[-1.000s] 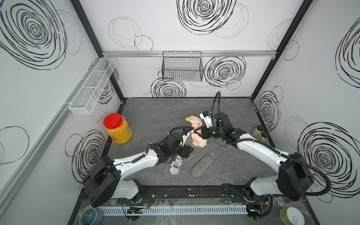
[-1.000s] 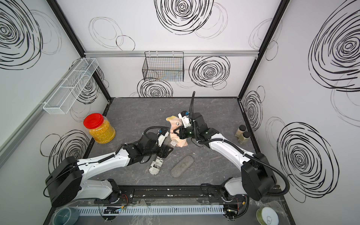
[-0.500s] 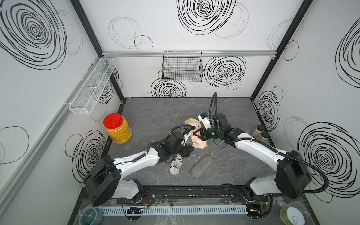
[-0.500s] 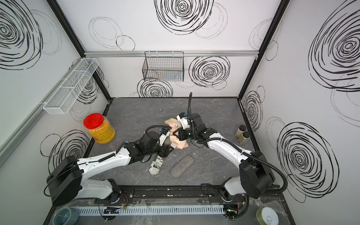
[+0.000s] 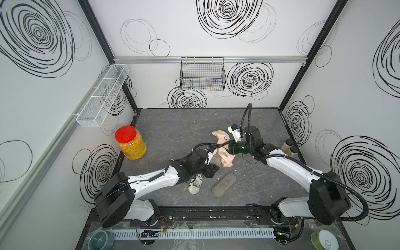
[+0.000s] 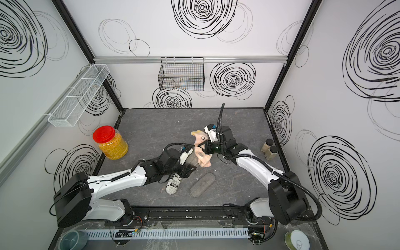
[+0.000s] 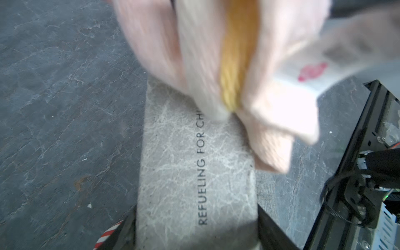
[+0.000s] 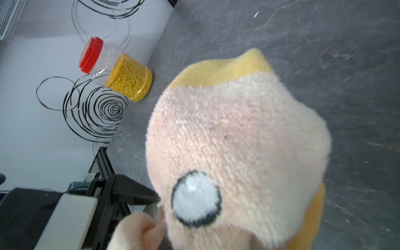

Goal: Wipe the eyeglass case
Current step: Wipe the dirt from the eyeglass case.

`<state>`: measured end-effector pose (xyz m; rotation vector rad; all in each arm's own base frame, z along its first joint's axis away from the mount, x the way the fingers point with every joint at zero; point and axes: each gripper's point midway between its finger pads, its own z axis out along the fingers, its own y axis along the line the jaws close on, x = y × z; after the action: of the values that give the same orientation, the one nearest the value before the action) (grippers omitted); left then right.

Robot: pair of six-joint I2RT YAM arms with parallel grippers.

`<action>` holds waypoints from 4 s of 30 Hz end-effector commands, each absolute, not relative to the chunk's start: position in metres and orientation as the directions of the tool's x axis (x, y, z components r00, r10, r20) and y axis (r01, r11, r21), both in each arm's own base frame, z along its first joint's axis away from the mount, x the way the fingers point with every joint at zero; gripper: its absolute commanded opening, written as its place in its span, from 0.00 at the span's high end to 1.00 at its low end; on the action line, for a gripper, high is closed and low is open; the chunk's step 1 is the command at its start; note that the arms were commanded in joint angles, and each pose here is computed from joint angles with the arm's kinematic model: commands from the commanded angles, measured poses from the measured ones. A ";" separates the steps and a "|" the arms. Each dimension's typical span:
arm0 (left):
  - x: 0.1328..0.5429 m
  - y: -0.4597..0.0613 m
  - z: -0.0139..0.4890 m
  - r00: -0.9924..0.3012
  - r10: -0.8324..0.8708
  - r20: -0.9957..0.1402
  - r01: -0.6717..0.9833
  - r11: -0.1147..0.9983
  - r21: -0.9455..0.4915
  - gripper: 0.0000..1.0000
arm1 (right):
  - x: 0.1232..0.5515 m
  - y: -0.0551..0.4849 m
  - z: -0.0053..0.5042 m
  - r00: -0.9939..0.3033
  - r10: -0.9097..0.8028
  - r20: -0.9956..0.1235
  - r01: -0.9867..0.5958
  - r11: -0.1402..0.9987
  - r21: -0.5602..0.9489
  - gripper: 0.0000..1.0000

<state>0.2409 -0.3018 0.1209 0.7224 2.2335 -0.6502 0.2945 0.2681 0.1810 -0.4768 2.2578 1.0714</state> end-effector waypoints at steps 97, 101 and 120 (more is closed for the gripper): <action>0.283 -0.300 0.196 -0.761 -0.187 -0.621 0.523 0.389 -0.758 0.41 | 0.263 0.239 0.229 -0.545 -0.135 -0.827 -0.609 0.742 0.280 0.92; 0.283 -0.302 0.195 -0.762 -0.158 -0.629 0.539 0.383 -0.750 0.41 | 0.250 0.269 0.227 -0.521 -0.188 -0.832 -0.693 0.662 0.284 0.92; 0.270 -0.300 0.202 -0.722 -0.096 -0.685 0.612 0.373 -0.697 0.42 | 0.280 0.267 0.230 -0.509 -0.178 -0.842 -0.659 0.710 0.248 0.93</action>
<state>0.2708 -0.2924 0.1686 0.3268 2.1304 -1.3746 0.3008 0.2401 0.2078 -0.5010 2.1312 0.6173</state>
